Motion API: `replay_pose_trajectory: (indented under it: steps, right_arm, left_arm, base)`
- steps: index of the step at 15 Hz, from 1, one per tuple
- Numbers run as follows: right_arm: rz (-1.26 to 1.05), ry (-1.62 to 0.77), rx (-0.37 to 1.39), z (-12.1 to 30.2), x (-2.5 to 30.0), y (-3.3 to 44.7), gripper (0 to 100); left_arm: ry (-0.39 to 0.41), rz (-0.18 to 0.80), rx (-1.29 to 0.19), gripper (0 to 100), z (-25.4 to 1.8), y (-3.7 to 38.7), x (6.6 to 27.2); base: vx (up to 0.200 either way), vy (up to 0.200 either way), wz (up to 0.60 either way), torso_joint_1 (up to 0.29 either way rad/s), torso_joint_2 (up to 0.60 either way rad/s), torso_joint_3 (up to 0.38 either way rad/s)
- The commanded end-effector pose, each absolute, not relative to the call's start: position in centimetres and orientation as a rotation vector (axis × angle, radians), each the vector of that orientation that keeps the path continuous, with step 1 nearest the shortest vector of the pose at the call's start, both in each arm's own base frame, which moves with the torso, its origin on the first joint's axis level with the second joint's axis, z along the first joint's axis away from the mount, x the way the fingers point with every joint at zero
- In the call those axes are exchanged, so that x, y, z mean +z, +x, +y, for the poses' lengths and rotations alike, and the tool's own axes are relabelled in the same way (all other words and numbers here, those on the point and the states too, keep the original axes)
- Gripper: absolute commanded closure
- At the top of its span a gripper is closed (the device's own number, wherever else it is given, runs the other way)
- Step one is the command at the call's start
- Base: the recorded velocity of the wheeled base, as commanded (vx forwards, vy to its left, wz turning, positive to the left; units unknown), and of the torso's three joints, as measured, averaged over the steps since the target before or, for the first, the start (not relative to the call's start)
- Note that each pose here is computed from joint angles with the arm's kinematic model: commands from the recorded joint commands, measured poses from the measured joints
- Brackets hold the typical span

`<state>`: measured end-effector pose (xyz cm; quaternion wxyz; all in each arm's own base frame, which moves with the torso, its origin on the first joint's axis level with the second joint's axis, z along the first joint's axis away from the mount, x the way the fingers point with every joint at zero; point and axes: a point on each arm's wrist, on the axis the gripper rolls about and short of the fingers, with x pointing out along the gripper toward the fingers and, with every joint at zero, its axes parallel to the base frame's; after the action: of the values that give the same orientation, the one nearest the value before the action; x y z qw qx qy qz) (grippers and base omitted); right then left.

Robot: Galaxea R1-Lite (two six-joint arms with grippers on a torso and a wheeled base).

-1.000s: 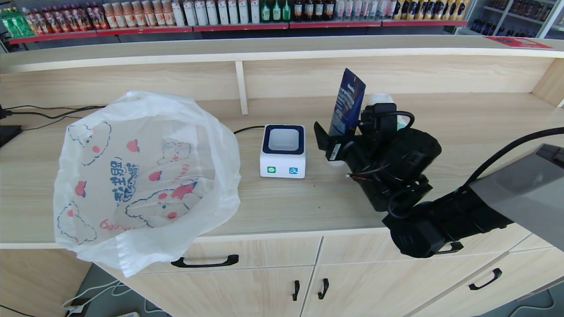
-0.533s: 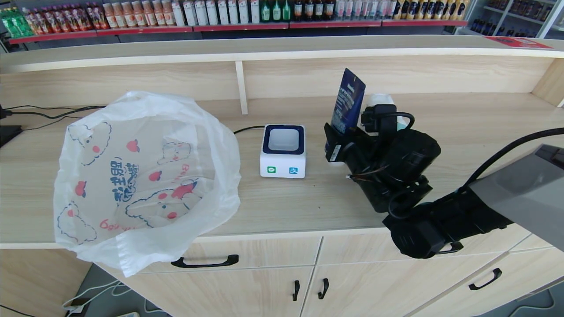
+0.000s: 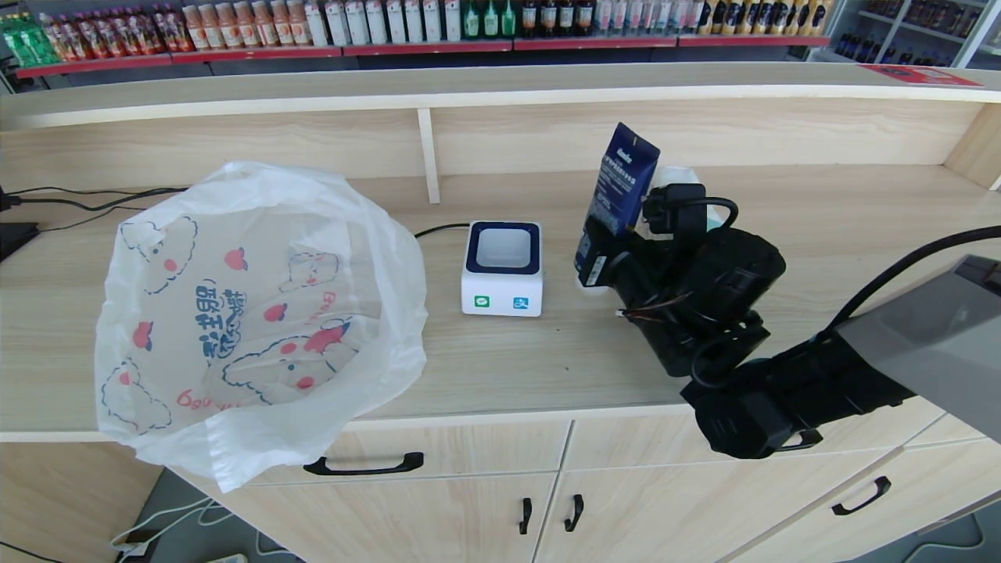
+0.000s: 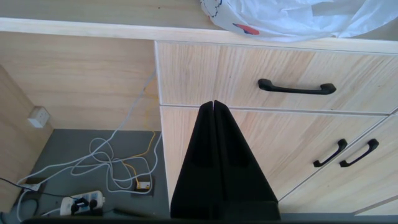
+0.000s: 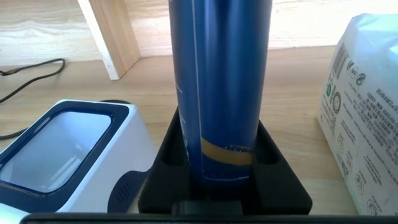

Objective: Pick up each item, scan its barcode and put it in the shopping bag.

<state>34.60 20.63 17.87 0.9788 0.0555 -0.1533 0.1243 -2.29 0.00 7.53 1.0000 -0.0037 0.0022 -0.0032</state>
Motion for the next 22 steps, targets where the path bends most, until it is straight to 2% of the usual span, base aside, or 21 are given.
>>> replay_pose_trajectory:
  steps: [1,6,9,13,17,22]
  right_arm:
    - [-0.331,0.122,0.255,20.5,18.7,34.1,100]
    - [-0.344,0.124,0.261,19.3,20.1,31.8,100]
    - [-0.415,0.185,0.377,20.3,20.8,30.0,100]
    - [-0.434,0.197,0.388,19.6,20.7,28.5,100]
    - [-0.453,0.243,0.398,19.0,21.8,27.0,100]
    - [-0.422,0.286,0.527,21.7,21.8,23.6,100]
  left_arm:
    - [-0.008,0.005,-0.006,100,0.0,-2.3,7.5]
    - [-0.008,0.005,-0.006,100,0.0,-2.3,7.5]
    - [-0.008,0.005,-0.006,100,0.0,-2.3,7.5]
    - [-0.008,0.005,-0.006,100,0.0,-2.3,7.5]
    - [-0.008,0.005,-0.005,100,0.0,-2.3,7.5]
    - [-0.008,0.005,-0.006,100,0.0,-2.3,7.5]
  base:
    - [0.0,0.0,0.0,0.0,0.0,0.0]
    - [0.0,0.0,0.0,0.0,0.0,0.0]
    - [0.0,0.0,0.0,0.0,0.0,0.0]
    - [0.0,0.0,0.0,0.0,0.0,0.0]
    - [0.0,0.0,0.0,0.0,0.0,0.0]
    - [0.0,0.0,0.0,0.0,0.0,0.0]
